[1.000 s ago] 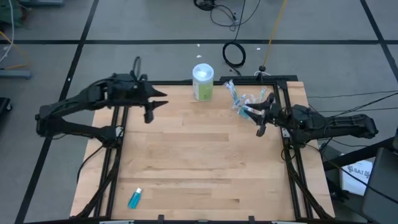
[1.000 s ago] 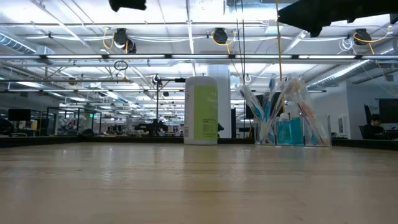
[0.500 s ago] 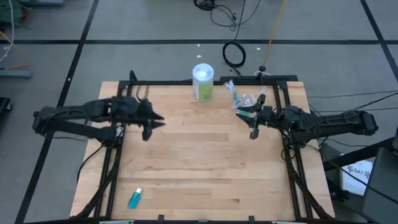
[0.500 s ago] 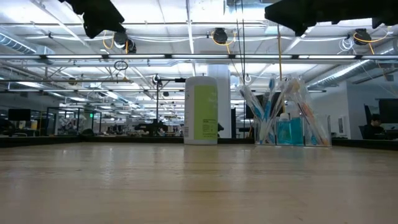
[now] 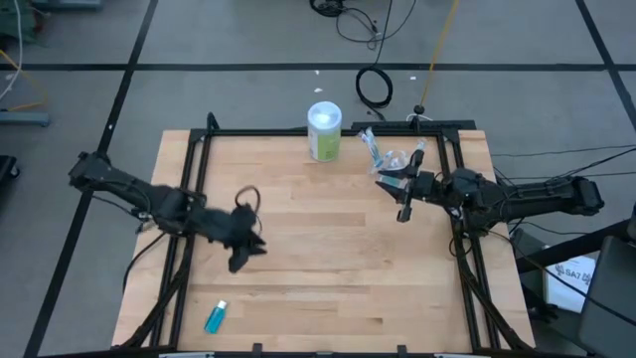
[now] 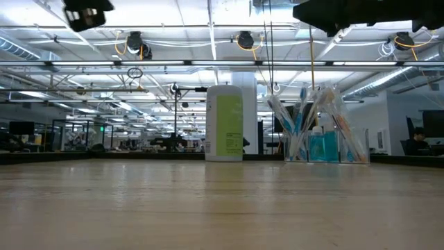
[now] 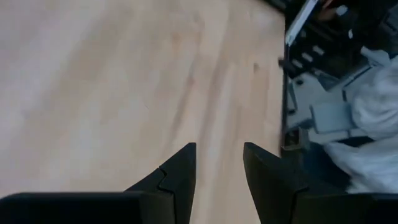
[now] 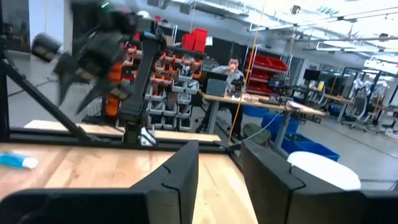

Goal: Pick & Place toothbrushing station
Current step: Put the blue mouthwash into the transparent organizer

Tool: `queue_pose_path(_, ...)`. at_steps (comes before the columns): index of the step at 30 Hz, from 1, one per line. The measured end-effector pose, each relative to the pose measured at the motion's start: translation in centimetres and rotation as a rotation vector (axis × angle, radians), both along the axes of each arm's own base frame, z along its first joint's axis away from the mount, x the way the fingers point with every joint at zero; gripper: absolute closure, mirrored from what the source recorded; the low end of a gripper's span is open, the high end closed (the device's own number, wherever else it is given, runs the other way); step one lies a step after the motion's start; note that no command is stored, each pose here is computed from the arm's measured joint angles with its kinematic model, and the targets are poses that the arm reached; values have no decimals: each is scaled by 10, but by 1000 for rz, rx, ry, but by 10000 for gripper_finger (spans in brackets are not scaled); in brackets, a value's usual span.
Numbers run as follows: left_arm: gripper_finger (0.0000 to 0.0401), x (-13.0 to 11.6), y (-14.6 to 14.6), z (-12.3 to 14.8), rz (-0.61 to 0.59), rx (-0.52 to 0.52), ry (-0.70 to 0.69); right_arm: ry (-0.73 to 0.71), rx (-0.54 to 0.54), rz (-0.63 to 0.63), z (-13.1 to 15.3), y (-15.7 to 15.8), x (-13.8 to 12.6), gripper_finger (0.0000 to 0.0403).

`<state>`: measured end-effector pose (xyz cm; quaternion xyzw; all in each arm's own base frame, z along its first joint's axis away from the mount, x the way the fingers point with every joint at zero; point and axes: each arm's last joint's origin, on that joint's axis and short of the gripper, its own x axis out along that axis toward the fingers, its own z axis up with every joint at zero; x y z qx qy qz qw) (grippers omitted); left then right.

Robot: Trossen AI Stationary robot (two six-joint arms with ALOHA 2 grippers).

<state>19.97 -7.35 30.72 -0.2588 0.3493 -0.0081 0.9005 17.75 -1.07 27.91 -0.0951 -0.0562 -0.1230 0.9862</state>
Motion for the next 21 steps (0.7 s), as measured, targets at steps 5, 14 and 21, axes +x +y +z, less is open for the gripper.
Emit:
queue_pose_path(5, 265, 9, -37, -25, 42, -153, 181, -42, 4, 1, 4, 0, -1, 291)
queue_pose_path(14, 296, 15, -90, -78, 134, -308, 549, -47, 63, 10, 3, 0, 0, 291)
queue_pose_path(21, 304, 9, -119, -116, 246, -324, 777, 5, 111, 14, -4, 0, 3, 293)
